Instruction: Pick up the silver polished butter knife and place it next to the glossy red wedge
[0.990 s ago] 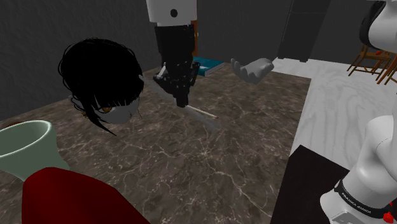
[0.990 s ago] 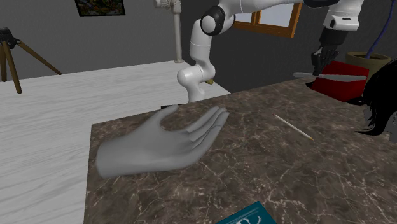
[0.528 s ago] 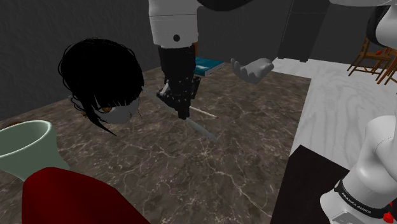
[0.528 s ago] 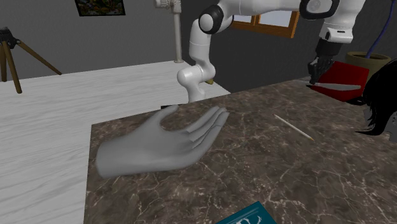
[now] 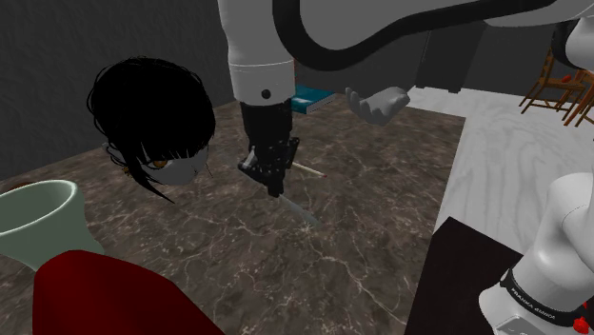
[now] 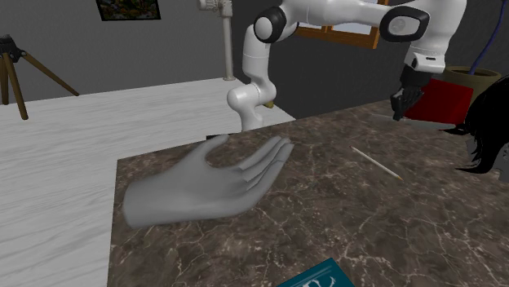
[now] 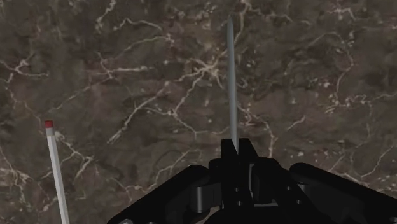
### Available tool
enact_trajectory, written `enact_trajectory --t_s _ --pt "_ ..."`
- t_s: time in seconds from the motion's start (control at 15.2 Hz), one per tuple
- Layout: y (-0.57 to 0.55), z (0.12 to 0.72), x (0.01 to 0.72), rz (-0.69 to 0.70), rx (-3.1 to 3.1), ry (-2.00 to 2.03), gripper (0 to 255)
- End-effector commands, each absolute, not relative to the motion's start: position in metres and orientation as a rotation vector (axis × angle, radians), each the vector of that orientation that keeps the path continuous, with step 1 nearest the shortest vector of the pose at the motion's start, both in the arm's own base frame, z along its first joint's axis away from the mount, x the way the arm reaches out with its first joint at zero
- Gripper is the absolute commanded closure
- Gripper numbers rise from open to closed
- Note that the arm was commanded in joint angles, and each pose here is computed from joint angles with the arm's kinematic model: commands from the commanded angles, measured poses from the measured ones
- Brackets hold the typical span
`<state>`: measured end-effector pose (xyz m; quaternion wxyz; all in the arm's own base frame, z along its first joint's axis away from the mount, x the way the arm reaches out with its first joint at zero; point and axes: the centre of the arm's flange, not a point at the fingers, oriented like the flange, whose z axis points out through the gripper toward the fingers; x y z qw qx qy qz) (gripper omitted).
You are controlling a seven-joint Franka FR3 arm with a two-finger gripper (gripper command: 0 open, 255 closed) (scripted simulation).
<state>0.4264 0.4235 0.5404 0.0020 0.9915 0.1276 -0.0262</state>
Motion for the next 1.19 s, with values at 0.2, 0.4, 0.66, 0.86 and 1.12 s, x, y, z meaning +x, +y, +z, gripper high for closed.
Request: enact_trajectory --t_s 0.2,0.4,0.66,0.86,1.12 --pt "0.424 0.514 0.425 -0.082 3.111 0.400 255" --pt "0.424 0.505 0.425 -0.082 3.111 0.400 255" --pt "0.424 0.505 0.425 -0.082 3.111 0.400 255" --pt "0.424 0.505 0.425 -0.082 3.111 0.400 0" --pt "0.424 0.505 0.425 -0.082 3.111 0.400 0"
